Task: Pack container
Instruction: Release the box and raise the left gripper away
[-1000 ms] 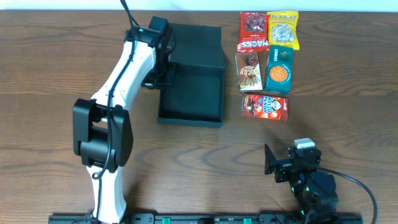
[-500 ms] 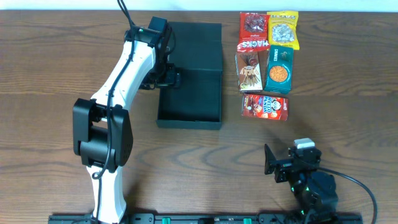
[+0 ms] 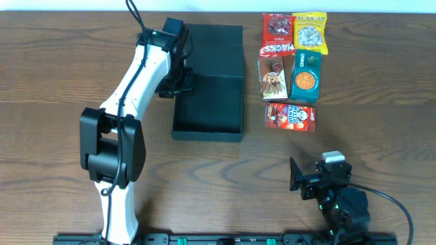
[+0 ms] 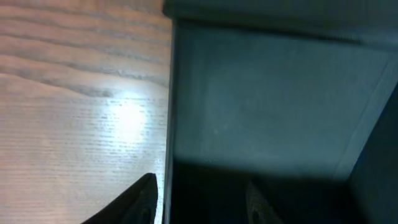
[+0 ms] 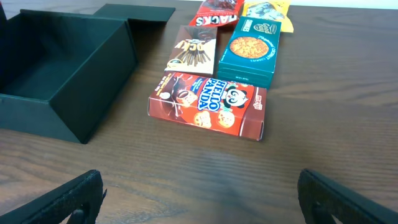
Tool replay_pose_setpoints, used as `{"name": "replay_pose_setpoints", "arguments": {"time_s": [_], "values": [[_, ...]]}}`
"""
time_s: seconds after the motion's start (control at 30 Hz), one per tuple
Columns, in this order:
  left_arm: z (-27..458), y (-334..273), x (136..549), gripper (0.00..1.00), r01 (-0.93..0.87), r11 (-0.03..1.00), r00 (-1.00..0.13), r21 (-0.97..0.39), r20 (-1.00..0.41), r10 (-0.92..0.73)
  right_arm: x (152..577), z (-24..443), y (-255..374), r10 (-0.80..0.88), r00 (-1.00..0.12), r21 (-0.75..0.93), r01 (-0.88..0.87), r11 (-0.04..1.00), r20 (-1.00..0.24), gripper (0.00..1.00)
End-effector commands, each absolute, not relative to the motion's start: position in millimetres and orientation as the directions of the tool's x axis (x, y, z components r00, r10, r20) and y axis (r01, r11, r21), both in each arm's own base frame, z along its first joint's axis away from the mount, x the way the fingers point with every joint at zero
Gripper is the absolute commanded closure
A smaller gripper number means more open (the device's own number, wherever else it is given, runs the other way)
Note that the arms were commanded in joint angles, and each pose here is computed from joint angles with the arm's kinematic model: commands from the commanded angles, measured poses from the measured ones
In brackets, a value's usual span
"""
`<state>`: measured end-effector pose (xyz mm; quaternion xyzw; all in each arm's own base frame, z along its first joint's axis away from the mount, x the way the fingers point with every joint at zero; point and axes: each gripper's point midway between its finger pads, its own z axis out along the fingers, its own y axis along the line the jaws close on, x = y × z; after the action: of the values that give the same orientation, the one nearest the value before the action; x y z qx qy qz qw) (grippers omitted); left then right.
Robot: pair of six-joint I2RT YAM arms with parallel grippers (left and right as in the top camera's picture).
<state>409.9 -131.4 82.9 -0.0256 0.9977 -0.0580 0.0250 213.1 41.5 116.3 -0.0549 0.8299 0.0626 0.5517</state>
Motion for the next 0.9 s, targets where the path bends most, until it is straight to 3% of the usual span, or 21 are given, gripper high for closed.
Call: {"name": "replay_pose_setpoints", "arguments": {"time_s": [0.0,0.4,0.8,0.83,0.87], "values": [[70.6,-122.8,406.9,0.60,-0.056,0.996,-0.998,-0.076,-0.036,-0.059,213.4,112.9,38.5,-0.036,-0.387,0.025,-0.151,0.988,-0.921,0.01],[54.6,-117.6,403.0,0.89,-0.060,0.997,-0.998,-0.052,-0.030,-0.062,213.4,112.9,38.5,-0.036,-0.387,0.025,-0.151,0.988,-0.921,0.01],[54.9,-123.5,401.6,0.89,-0.068,0.994,-0.997,-0.085,-0.019,-0.069,213.4,112.9,38.5,-0.036,-0.387,0.025,-0.151,0.988,-0.921,0.01],[54.9,-123.6,401.4,0.80,-0.071,0.994,-0.997,-0.086,-0.018,-0.073,213.4,113.0,38.5,-0.036,-0.387,0.025,-0.151,0.988,-0.921,0.01],[54.9,-123.5,401.6,0.63,-0.072,0.994,-0.997,-0.085,-0.018,-0.074,213.4,112.9,38.6,-0.036,-0.387,0.025,-0.151,0.988,-0.921,0.01]]}}
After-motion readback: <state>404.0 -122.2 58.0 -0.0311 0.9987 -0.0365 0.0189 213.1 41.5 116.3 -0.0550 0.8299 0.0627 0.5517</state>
